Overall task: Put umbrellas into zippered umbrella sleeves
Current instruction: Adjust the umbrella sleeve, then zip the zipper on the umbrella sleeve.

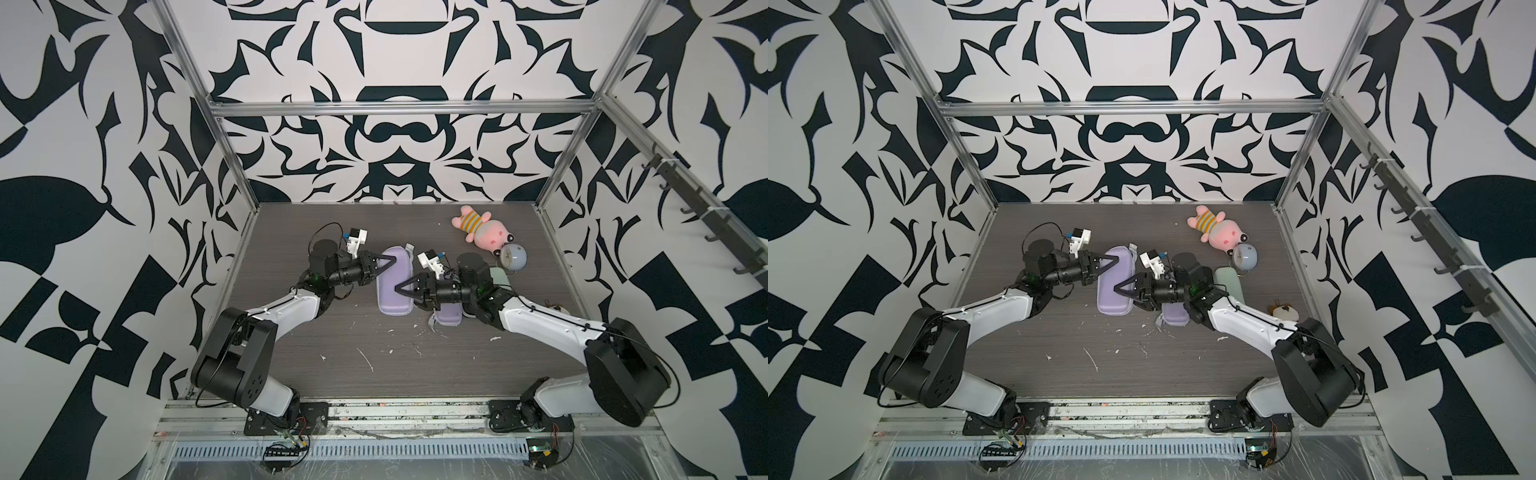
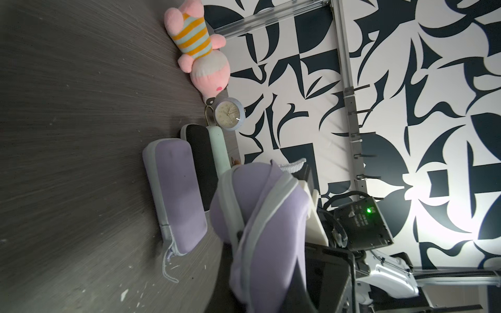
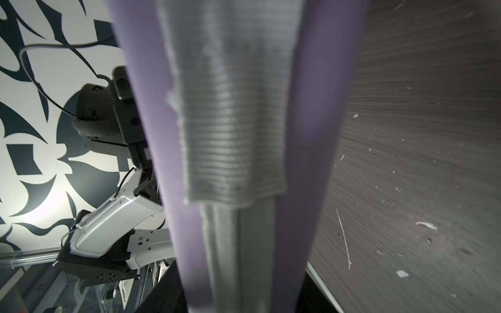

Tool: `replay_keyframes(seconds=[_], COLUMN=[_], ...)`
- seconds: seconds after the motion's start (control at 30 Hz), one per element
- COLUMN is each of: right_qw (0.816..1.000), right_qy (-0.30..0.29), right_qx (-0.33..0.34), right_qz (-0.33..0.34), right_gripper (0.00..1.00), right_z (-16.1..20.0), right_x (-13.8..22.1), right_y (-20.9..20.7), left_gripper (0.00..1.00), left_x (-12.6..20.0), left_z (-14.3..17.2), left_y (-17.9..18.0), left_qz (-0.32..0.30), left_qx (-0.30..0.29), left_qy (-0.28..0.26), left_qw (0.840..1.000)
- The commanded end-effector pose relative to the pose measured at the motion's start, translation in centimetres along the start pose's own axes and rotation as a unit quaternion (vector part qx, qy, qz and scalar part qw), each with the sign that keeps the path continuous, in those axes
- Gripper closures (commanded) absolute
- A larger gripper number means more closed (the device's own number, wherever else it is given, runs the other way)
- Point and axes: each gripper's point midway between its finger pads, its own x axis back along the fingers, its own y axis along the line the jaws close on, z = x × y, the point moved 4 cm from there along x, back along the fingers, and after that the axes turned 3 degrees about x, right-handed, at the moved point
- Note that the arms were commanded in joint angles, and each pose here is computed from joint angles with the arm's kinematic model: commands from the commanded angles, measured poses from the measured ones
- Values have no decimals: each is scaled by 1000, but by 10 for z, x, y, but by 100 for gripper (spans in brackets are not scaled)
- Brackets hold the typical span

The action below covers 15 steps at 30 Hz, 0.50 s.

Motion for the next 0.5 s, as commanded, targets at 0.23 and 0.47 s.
replay_keyframes(seconds=[0.23, 0.47], right_qw=[885, 769], right_qy=[-100, -52], right_qx=[395, 554], right_qz=[225, 315], right_gripper=[60, 64], right_z=[19, 29], right_x=[58, 36], right_y=[-10, 1], left_gripper=[100, 99], left_x=[4, 8], left_z=[-7, -9], left_y=[-13, -24], left_qz=[27, -8], left_qx=[-24, -55], left_qy=[9, 9], left_qw=[999, 998])
